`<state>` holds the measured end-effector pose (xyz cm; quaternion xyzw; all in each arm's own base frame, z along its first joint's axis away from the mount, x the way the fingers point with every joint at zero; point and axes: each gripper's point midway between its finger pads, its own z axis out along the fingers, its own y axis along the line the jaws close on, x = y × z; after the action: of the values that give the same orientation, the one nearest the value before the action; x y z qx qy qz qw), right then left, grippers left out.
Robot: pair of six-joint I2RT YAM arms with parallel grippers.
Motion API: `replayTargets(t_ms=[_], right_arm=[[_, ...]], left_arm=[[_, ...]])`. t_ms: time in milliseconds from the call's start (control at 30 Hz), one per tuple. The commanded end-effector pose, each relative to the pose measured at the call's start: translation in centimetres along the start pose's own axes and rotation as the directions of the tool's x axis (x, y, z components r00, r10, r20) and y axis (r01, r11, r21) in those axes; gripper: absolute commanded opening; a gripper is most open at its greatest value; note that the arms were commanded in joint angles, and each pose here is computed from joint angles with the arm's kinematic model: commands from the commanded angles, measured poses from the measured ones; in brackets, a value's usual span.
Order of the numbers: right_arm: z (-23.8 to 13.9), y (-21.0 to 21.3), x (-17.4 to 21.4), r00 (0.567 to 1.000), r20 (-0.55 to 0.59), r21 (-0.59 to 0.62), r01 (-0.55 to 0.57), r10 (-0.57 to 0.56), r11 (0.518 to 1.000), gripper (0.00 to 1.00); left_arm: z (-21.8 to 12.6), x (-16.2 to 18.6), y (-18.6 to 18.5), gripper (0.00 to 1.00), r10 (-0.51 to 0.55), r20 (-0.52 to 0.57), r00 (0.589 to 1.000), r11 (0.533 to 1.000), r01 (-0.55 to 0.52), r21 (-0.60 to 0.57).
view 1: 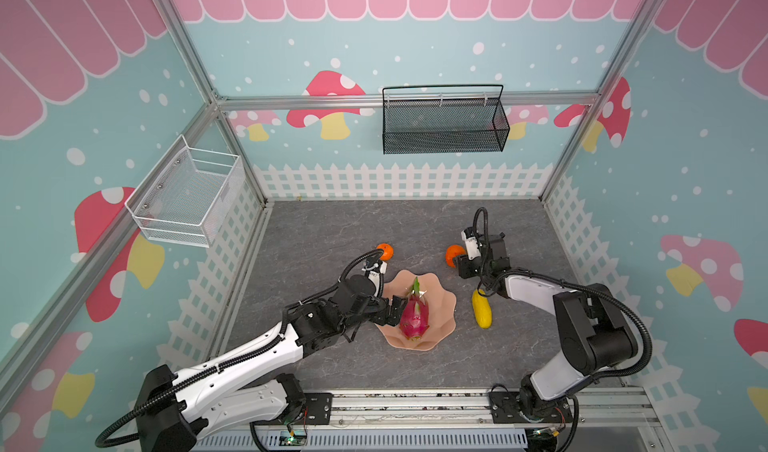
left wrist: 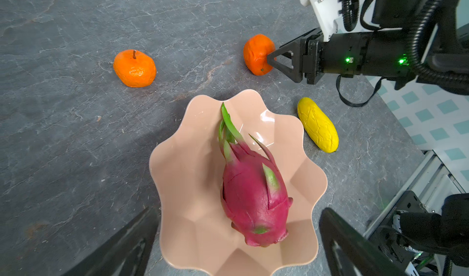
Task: Place and organize the fake fruits in the fruit bowl
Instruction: 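Grasp the orange persimmon with the right gripper while the left holds still, then place the persimmon into the bowl beside the dragon fruit with the right gripper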
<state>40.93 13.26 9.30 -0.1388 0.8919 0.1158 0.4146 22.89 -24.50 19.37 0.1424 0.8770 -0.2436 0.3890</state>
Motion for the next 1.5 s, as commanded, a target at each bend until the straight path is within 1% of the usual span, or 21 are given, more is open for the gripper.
replayTargets(t_ms=[0, 67, 133, 167, 233, 267, 300, 333, 467, 567, 633, 700, 800, 833, 933, 1067, 1167, 1233, 1300, 1400, 1467], right_arm=[[-2.5, 1.7, -3.4, 0.997, 0.047, -0.073, 0.065, -0.062, 0.995, 0.52], [-2.8, 0.9, -3.6, 0.998, 0.020, -0.028, 0.066, -0.065, 0.997, 0.53], [-2.3, 0.1, -2.9, 0.997, -0.017, 0.014, 0.074, -0.074, 0.997, 0.57], [-1.9, -0.3, -2.3, 0.997, -0.037, 0.031, 0.073, -0.071, 0.997, 0.65], [-1.1, -0.5, -1.5, 0.997, -0.049, 0.037, 0.059, -0.057, 0.998, 0.86], [-0.7, -0.4, -1.1, 0.998, -0.047, 0.032, 0.049, -0.048, 0.998, 0.94], [-0.3, -0.6, -1.0, 0.998, -0.046, 0.042, 0.033, -0.031, 0.999, 0.99], [0.0, -0.7, -0.9, 0.999, -0.043, 0.047, 0.021, -0.019, 0.999, 0.99], [1.5, -1.3, -0.9, 0.999, -0.043, 0.079, -0.005, 0.008, 0.997, 0.98], [2.6, -2.0, -0.7, 0.998, -0.055, 0.111, 0.002, 0.004, 0.994, 0.98], [3.5, -1.9, -0.7, 0.998, -0.070, 0.102, 0.012, -0.005, 0.995, 0.99], [4.3, -1.6, -0.4, 0.995, -0.100, 0.075, 0.016, -0.009, 0.997, 0.88], [4.2, -1.4, -0.3, 0.995, -0.101, 0.064, 0.004, 0.003, 0.998, 0.66], [4.0, -1.3, -0.4, 0.996, -0.094, 0.060, 0.002, 0.004, 0.998, 0.63], [2.2, -0.4, -1.4, 0.999, -0.047, 0.025, 0.003, -0.002, 1.000, 0.60], [-1.2, 2.1, -2.5, 1.000, 0.017, -0.099, -0.023, 0.025, 0.995, 0.58], [-4.3, 5.1, -2.2, 0.997, 0.030, -0.260, -0.067, 0.078, 0.963, 0.58], [-5.9, 7.0, -0.7, 0.993, -0.008, -0.364, -0.109, 0.114, 0.925, 0.58], [-7.3, 9.1, 1.1, 0.989, -0.055, -0.477, -0.146, 0.137, 0.867, 0.59], [-8.1, 10.5, 3.5, 0.981, -0.146, -0.543, -0.189, 0.129, 0.819, 0.59], [-8.1, 10.9, 4.6, 0.975, -0.189, -0.552, -0.201, 0.113, 0.809, 0.59]], left_arm=[[-0.6, 0.2, 0.7, 0.99, -0.001, 0.008, 1.000, 1.000, 0.001, -0.013], [-0.7, 0.2, 1.1, 0.99, -0.009, 0.018, 1.000, 1.000, 0.009, -0.018], [-0.8, 0.3, 1.3, 0.99, -0.018, 0.021, 1.000, 1.000, 0.018, -0.015], [-0.8, 0.5, 1.3, 0.99, -0.021, 0.018, 1.000, 1.000, 0.021, -0.012], [-0.9, 0.7, 1.3, 0.99, -0.025, 0.016, 1.000, 1.000, 0.025, -0.008], [-0.9, 0.8, 1.4, 0.99, -0.027, 0.016, 1.000, 1.000, 0.027, -0.008], [-0.9, 0.8, 1.4, 0.99, -0.028, 0.016, 0.999, 1.000, 0.028, -0.008], [-1.0, 0.9, 1.5, 0.99, -0.029, 0.017, 0.999, 1.000, 0.029, -0.008], [-1.0, 0.9, 1.6, 0.99, -0.029, 0.019, 0.999, 1.000, 0.030, -0.011], [-0.8, 1.0, 1.8, 0.99, -0.028, 0.015, 1.000, 0.999, 0.028, -0.018], [-0.7, 1.1, 1.9, 0.99, -0.029, 0.009, 1.000, 0.999, 0.030, -0.021], [-0.6, 1.1, 1.9, 0.99, -0.029, 0.005, 1.000, 0.999, 0.029, -0.024], [-0.5, 0.9, 2.0, 0.99, -0.033, 0.009, 0.999, 0.999, 0.033, -0.026], [-0.4, 0.9, 2.0, 0.99, -0.033, 0.009, 0.999, 0.999, 0.033, -0.025], [-0.4, 1.0, 2.0, 0.99, -0.035, 0.005, 0.999, 0.999, 0.036, -0.024], [-0.4, 1.1, 2.1, 0.99, -0.040, 0.008, 0.999, 0.999, 0.040, -0.027], [-0.6, 1.2, 2.1, 0.99, -0.047, 0.009, 0.999, 0.999, 0.047, -0.022], [-0.7, 1.2, 2.2, 0.99, -0.051, 0.012, 0.999, 0.998, 0.051, -0.021], [-0.9, 1.2, 2.1, 0.99, -0.050, 0.016, 0.999, 0.999, 0.051, -0.017], [-1.0, 1.3, 2.1, 0.99, -0.046, 0.009, 0.999, 0.999, 0.047, -0.017], [-1.0, 1.3, 2.0, 0.99, -0.049, 0.004, 0.999, 0.999, 0.049, -0.014]])
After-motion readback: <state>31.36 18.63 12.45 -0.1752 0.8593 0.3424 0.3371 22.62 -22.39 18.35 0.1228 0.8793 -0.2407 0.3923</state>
